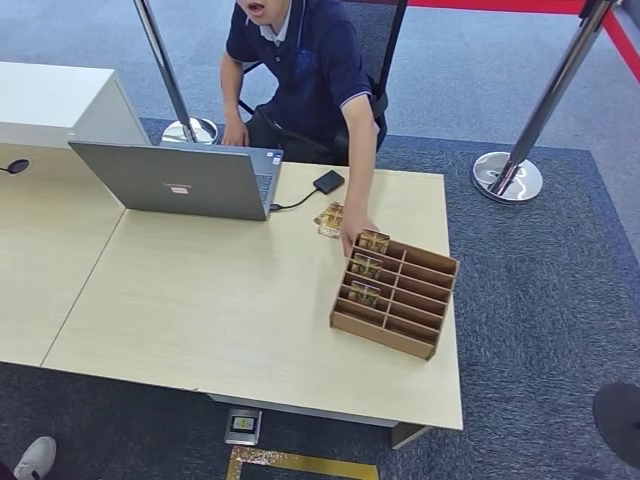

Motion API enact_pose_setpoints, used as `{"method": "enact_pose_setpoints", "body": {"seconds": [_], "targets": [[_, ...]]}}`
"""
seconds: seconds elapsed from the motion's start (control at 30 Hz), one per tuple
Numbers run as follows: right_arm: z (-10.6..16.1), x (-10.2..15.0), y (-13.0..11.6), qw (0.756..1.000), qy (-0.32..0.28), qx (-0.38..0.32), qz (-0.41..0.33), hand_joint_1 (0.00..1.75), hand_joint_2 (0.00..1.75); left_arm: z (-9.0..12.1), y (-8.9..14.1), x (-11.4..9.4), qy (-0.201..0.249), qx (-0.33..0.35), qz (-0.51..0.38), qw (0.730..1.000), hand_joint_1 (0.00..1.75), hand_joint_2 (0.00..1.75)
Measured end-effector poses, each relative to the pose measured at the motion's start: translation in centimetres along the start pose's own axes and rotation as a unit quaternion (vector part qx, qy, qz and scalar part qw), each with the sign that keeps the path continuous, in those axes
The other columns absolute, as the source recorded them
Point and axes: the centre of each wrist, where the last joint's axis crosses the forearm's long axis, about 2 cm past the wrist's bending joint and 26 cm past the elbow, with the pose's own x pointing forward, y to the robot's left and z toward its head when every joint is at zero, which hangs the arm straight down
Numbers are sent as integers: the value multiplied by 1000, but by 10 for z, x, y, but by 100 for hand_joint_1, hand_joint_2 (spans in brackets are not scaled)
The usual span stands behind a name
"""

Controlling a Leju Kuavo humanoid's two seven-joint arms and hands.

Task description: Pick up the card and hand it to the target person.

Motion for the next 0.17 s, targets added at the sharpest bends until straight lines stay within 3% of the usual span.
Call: {"method": "enact_pose_setpoints", "body": {"seconds": [0.17], "targets": [[10,17,21,999,-6,48,14,0,0,-1,2,5,-12,-4,-13,1000,0,0]]}}
